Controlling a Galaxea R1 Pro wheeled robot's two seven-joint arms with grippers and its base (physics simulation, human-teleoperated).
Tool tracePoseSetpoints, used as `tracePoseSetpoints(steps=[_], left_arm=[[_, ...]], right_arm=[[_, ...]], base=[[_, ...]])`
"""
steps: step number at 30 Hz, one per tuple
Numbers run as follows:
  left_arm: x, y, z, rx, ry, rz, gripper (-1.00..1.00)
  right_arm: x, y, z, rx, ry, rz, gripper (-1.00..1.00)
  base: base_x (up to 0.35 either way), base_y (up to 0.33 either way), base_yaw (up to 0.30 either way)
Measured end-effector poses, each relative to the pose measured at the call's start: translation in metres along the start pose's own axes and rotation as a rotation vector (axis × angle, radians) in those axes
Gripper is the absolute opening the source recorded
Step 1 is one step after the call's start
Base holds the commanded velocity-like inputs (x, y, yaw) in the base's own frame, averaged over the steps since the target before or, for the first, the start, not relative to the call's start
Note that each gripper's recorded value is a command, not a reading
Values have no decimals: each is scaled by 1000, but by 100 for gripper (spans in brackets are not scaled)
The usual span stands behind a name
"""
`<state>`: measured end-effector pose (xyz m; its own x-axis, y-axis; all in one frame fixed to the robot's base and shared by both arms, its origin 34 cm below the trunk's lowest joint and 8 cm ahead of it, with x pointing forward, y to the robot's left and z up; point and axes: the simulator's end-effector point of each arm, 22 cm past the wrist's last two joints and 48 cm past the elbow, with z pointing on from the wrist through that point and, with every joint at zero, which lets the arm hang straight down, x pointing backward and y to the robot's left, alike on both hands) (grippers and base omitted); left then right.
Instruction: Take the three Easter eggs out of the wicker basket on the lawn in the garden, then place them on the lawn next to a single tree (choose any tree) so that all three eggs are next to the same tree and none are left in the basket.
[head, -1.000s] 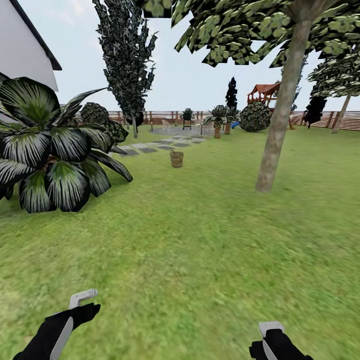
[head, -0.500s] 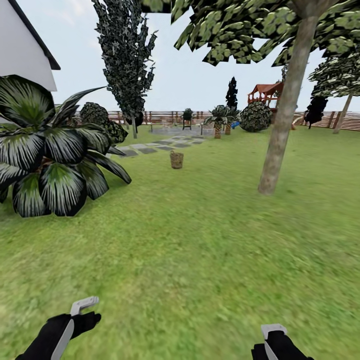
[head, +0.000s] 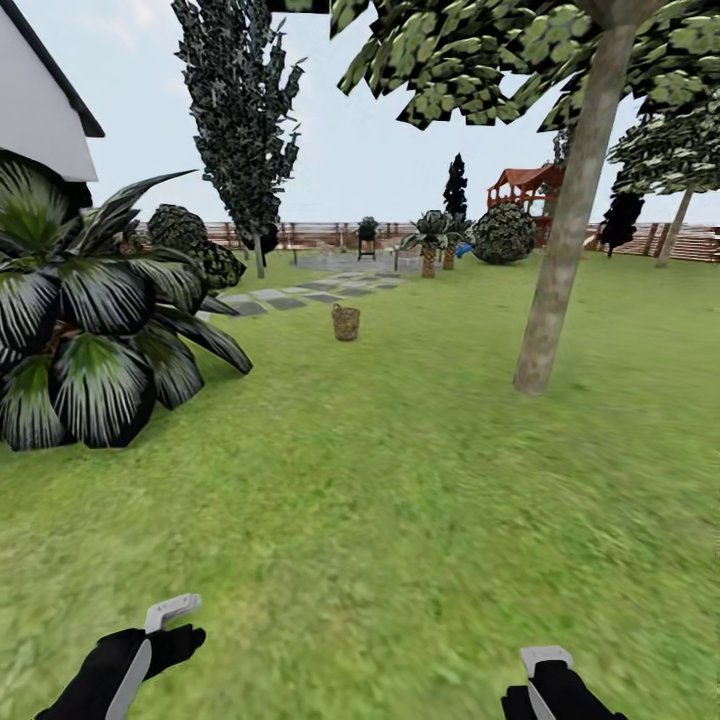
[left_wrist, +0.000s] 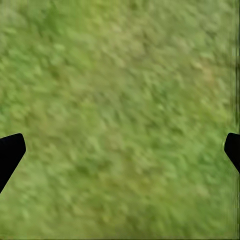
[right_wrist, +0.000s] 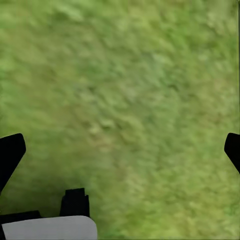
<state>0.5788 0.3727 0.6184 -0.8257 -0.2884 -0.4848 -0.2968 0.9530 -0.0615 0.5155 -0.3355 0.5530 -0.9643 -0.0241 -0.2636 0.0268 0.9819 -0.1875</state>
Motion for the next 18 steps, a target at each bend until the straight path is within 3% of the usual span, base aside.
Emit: tracePoseSetpoints(steps=[11, 18], left_arm=[[5, -9, 1, 11, 8, -2, 100], [17, -6, 5, 6, 33, -4, 100]], right_arm=[[1, 2, 0, -2, 1, -2, 100], [2, 2, 0, -3, 4, 1, 100]], base=[[328, 0, -271], [327, 0, -64]])
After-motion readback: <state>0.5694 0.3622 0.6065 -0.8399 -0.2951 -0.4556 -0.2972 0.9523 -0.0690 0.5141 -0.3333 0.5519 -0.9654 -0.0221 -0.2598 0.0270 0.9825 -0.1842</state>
